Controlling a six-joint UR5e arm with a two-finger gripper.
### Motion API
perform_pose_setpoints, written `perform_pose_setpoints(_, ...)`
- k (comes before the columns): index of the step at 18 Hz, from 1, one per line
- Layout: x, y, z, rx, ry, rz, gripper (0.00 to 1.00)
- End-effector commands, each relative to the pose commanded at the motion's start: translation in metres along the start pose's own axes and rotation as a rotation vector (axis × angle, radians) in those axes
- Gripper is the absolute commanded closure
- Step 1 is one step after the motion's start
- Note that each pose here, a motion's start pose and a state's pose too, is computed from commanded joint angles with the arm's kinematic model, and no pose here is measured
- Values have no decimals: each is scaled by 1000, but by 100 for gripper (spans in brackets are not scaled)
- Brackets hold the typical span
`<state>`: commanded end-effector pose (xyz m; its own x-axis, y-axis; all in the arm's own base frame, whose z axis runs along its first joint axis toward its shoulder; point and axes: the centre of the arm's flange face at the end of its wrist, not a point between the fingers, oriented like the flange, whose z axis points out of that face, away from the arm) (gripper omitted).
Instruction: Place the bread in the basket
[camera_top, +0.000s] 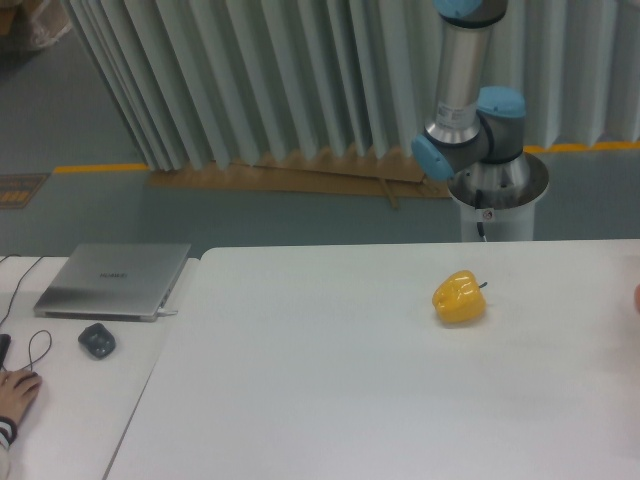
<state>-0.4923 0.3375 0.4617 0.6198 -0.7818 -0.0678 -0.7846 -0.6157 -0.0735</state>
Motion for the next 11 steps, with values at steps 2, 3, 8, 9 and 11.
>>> perform_pose_setpoints(2,1,-5,2,9,15,-2,0)
perform_pose_setpoints(3,2,-5,2,12,20,-11,0)
perform_pose_setpoints(8,6,-17,-8,5,10,-6,0)
perform_pose_setpoints(9,5,-24,-7,8,15,5,0)
perform_pose_setpoints(11,3,-32,-5,12,23,-5,0)
